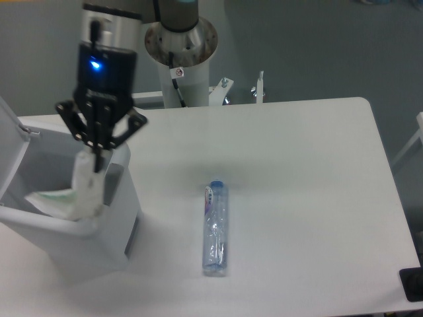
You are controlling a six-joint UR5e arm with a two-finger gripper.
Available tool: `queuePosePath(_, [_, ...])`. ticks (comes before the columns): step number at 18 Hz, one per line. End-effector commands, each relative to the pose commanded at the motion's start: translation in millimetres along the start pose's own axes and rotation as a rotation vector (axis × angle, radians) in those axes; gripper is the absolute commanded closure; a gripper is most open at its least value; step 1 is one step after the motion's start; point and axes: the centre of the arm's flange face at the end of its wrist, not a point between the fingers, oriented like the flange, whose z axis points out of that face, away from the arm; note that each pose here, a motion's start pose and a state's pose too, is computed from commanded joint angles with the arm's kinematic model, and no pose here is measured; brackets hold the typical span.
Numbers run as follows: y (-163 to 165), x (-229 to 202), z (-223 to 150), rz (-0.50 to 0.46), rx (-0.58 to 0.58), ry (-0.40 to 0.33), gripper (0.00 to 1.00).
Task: Place the trash in the trash can
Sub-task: 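Carry the wrapper over the white bin and open the gripper, then move the gripper to the water bottle and lower around it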
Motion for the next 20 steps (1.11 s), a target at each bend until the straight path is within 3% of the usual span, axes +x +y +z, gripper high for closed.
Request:
queuePosePath(2, [1, 4, 8, 0.004, -0.009, 0.017, 0.45])
queuePosePath(4, [4, 8, 13, 0.005, -0.018, 0.029, 0.08])
queuePosePath(5, [7, 8, 15, 0.004, -0.022, 0.029, 0.0])
queuePosePath(10, [2, -11, 10, -0.018, -0.009, 0.003, 0.0])
queuePosePath(15, [12, -123, 33, -0.152, -0.041, -0.09, 0.0])
queuePosePath(20, [30, -198, 88, -0.252, -0.111, -0.117, 0.0])
